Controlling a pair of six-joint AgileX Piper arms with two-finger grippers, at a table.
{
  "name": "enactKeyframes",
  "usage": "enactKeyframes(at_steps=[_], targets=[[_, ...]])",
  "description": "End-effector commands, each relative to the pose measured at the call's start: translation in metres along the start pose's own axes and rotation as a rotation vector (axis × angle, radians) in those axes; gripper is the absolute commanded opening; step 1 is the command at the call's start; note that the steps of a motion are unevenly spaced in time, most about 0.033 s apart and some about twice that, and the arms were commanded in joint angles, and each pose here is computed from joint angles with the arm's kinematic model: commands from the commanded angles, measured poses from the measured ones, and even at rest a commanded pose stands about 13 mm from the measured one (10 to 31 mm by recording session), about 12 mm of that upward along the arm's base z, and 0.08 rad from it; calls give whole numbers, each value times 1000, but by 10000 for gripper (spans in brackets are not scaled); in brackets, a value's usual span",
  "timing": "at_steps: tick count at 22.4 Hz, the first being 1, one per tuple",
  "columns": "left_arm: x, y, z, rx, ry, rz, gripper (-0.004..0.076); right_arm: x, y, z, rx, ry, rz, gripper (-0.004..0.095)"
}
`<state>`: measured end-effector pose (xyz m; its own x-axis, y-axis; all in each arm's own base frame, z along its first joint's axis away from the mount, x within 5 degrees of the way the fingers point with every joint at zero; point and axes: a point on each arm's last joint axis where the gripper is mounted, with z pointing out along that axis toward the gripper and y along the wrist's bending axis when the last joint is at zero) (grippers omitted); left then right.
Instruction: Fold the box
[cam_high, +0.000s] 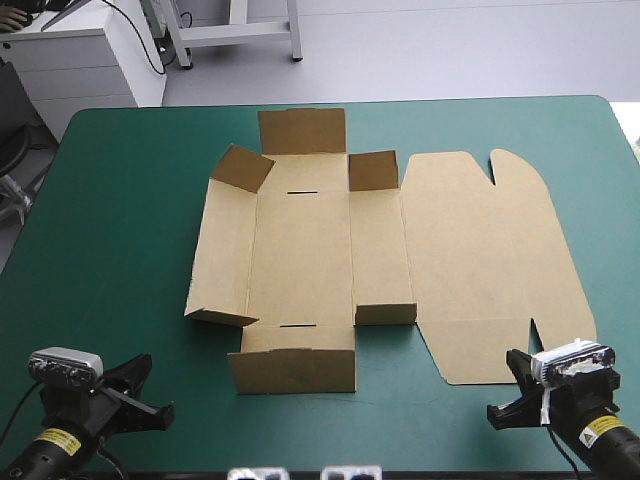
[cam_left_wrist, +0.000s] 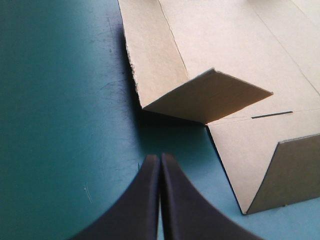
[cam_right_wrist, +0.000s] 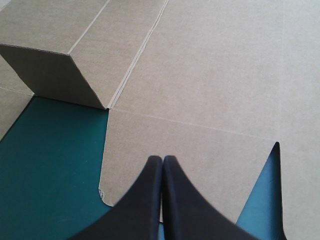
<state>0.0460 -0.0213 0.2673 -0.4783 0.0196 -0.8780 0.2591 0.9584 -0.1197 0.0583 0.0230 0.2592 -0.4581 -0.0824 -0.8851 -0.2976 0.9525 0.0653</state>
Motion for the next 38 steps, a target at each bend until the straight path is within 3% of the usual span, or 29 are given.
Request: enactKeyframes(at_steps=[1,13,17,20,25,34,38], targets=[[-15,-1,-5,4,-92,-4,-8,-12,0,-2,7,-75,4,-14],[-18,-1,-6,2,-92,-1,-8,-12,0,-2,7,-75,4,-14],[-64,-1,-9,-37,-84,22,-8,-12,0,-2,7,-75,4,-14],[-109,3,12,-81,26,47,-8,-12,0,-2,7,-75,4,-14],[-160,13,93,-85,288,29,-8,-12,0,-2,7,-75,4,-14],[-178,24,185,-2,554,53,-8,-12,0,-2,7,-75,4,-14],[-178,59,202,168,568,-105,15,-12,0,-2,7,-75,4,-14]])
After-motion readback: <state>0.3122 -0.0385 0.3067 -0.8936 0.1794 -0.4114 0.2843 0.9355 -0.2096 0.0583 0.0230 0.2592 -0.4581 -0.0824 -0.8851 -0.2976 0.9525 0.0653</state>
